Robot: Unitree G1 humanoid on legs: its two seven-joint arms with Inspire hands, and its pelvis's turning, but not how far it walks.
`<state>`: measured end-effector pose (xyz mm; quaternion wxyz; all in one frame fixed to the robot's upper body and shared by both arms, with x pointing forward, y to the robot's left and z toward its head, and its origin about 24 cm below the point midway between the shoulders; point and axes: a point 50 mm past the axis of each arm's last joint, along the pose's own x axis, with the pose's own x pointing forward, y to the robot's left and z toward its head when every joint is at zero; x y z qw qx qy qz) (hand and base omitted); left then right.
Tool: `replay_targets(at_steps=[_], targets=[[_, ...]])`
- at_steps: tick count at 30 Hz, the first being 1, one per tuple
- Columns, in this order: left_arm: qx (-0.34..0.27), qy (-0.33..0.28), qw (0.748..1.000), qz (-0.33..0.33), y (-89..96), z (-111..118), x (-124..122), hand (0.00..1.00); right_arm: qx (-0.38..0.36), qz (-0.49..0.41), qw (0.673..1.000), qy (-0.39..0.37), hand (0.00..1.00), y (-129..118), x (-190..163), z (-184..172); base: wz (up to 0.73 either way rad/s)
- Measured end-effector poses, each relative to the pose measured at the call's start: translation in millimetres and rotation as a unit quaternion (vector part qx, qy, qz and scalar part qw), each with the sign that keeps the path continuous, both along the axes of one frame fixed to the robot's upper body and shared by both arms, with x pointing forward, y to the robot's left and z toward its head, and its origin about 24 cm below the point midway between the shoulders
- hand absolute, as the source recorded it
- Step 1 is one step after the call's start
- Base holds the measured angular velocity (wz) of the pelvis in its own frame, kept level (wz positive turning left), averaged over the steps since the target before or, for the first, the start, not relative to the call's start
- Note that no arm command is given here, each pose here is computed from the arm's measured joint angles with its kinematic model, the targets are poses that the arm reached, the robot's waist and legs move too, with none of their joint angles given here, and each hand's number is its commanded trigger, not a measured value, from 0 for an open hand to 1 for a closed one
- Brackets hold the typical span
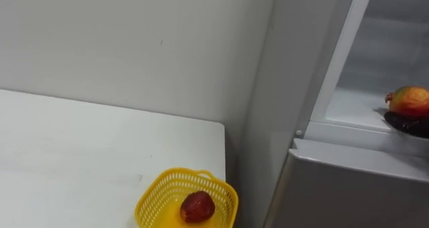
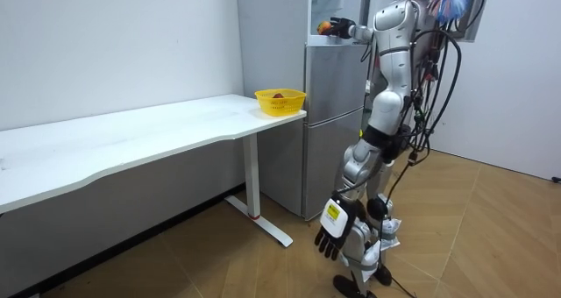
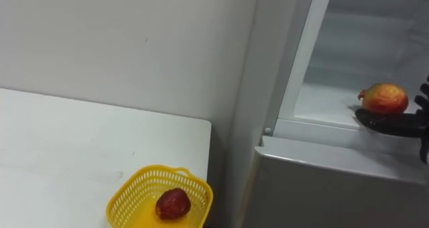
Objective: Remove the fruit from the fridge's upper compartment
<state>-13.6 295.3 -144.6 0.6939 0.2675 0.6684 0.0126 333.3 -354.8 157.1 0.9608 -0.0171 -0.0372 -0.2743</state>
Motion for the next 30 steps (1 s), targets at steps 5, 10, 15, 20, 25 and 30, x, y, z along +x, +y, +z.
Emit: replay_targets(at_steps=[5,10,15,20,25,30], targets=[[0.005,0.004,1.0,-0.001,3.9,1.7,-2.7,0.0,-0.025,0.001,1.0,0.012,0.0,1.0,1.8,1.9,0.0],[0.003,0.004,1.0,-0.002,3.9,1.8,-2.9,0.0,-0.035,0.013,0.999,0.019,0.0,3.7,3.1,0.6,0.0],[0.001,0.0,1.0,-0.005,3.3,1.6,-1.3,0.0,-0.045,0.025,0.998,0.024,1.0,5.7,4.1,0.3,-0.03],[-0.01,-0.005,1.0,-0.009,1.9,0.9,3.3,0.0,-0.061,0.046,0.997,0.028,1.0,10.8,7.1,1.8,0.0],[-0.01,-0.011,1.0,-0.011,2.2,0.8,8.8,0.0,-0.085,0.058,0.994,0.033,1.0,13.1,9.3,5.3,0.03],[-0.01,-0.011,1.0,-0.01,2.3,0.8,9.0,0.0,-0.099,0.068,0.992,0.033,1.0,15.1,11.2,8.9,0.01]])
